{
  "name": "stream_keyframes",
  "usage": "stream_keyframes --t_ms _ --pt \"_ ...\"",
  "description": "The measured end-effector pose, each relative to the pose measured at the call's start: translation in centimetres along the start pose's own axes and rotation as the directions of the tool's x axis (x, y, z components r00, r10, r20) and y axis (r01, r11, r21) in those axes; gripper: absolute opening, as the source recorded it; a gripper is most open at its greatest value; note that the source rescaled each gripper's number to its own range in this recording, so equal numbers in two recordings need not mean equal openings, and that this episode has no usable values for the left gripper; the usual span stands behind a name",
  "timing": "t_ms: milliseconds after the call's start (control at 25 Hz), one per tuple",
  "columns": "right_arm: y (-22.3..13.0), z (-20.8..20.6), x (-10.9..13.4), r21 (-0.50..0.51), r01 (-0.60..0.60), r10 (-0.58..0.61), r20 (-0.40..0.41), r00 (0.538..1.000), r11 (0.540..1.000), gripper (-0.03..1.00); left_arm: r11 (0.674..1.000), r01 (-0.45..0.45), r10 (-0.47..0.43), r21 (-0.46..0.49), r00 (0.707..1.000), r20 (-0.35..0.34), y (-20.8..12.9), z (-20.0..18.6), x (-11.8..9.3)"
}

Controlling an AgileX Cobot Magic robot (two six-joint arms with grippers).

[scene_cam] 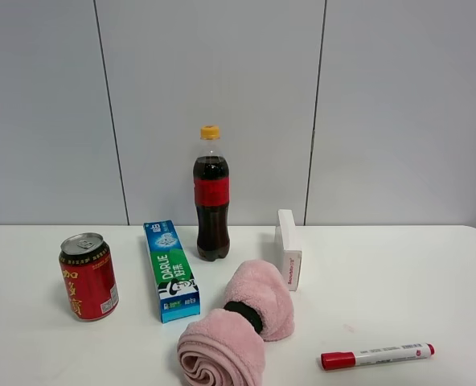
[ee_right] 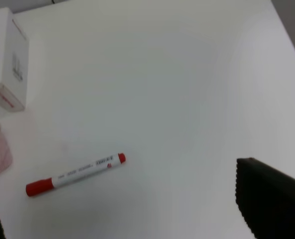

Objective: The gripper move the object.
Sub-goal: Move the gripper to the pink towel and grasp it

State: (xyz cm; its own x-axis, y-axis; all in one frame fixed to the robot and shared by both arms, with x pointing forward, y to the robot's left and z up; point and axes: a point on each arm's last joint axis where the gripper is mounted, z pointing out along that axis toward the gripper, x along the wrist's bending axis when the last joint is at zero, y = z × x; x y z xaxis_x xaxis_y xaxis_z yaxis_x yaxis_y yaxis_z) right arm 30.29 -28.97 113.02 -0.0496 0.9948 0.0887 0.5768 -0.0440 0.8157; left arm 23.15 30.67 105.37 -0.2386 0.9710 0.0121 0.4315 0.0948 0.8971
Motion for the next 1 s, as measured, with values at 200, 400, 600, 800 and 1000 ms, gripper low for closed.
stream_keyframes --t_ms 200,400,600,800,1000 --pt "3.6 1.1 -0.1 0.033 0.065 -0.065 -0.001 0.998 0.997 0.86 1.000 0.000 0.000 0.000 1.000 0.000 0.0 0.0 0.0" --pt "5.6 4.1 0.3 0.127 0.111 -0.103 -0.063 0.993 0.986 0.86 1.000 0.000 0.000 0.000 1.000 0.000 0.0 0.0 0.0" --pt "6.8 8.5 2.2 0.155 0.169 -0.144 -0.163 0.976 0.973 0.86 1.000 0.000 0.000 0.000 1.000 0.000 0.0 0.0 0.0" --pt "7.2 13.4 4.6 0.180 0.131 -0.096 -0.193 0.976 0.975 0.86 1.000 0.000 0.000 0.000 1.000 0.000 0.0 0.0 0.0" --pt "6.1 17.9 6.6 0.277 0.067 -0.018 -0.173 0.985 0.958 0.86 1.000 0.000 0.000 0.000 1.000 0.000 0.0 0.0 0.0"
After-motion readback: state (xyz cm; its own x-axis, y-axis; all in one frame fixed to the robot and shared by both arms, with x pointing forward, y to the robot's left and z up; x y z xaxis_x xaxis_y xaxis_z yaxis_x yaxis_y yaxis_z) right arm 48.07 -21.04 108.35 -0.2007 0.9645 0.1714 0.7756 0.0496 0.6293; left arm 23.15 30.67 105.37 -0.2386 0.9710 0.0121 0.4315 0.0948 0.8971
